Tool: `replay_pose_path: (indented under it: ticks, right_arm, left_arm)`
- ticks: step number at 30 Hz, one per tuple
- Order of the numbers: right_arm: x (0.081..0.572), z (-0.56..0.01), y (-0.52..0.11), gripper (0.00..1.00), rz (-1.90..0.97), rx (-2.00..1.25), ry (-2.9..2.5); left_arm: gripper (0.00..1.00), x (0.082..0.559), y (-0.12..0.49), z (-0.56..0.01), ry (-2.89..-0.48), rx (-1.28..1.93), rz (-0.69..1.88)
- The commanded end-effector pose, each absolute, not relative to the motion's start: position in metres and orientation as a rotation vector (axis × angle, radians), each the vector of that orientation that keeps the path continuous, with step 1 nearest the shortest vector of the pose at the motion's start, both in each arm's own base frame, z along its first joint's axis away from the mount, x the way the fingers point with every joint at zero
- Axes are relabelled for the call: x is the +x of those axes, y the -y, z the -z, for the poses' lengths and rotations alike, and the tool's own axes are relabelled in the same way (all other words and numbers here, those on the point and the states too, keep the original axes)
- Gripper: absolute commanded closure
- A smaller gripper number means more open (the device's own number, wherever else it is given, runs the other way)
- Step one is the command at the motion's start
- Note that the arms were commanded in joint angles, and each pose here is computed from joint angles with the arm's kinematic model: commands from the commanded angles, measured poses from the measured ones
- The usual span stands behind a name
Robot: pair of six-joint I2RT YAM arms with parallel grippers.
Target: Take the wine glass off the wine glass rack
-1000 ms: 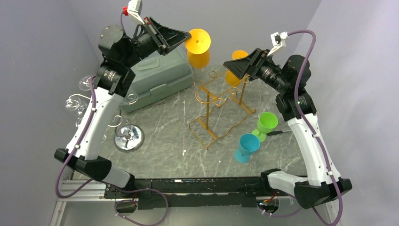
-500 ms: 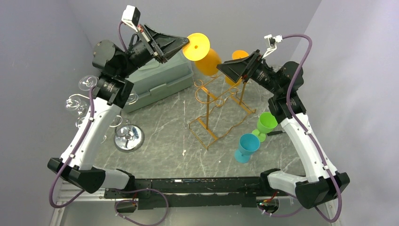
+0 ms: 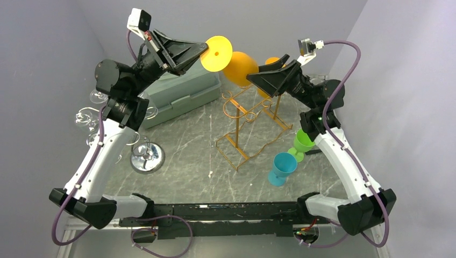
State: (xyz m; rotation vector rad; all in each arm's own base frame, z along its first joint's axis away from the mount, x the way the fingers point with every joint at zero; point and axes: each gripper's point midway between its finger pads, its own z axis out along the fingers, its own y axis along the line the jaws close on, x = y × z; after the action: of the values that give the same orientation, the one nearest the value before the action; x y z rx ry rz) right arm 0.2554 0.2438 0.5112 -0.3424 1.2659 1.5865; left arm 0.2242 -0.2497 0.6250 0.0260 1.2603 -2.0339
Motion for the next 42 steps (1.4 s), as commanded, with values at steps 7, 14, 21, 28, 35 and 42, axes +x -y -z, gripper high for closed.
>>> replay_pose_path:
  ticks: [7,14,21,28,35,42]
  right_arm:
    - [0.19,-0.563,-0.244,0.18,-1.748,-0.522,-0.97]
    - [0.164,-0.58,-0.249,0.49,-1.793,-0.596,-0.867]
    - [0.148,-0.589,-0.245,1.0,-1.801,-0.614,-0.815]
    - [0.144,-0.591,-0.238,1.0,-1.677,-0.563,-0.897]
    - [0.16,-0.563,-0.244,1.0,-1.493,-0.503,-1.221]
    - [0.162,-0.505,-0.267,1.0,-1.38,-0.534,-1.529]
  left_arm:
    - [1.0,0.185,0.233,-0.65,-1.104,0.102,2.155]
    - [1.0,0.171,0.228,-0.653,-1.074,0.108,2.193]
    - [0.81,0.167,0.223,-0.643,-1.091,0.077,2.137]
    - [0.15,0.174,0.211,-0.608,-1.234,-0.017,1.809]
    - [0.0,0.174,0.162,-0.567,-1.369,-0.087,1.285]
    - [0.01,0.167,0.125,-0.542,-1.436,-0.075,0.983]
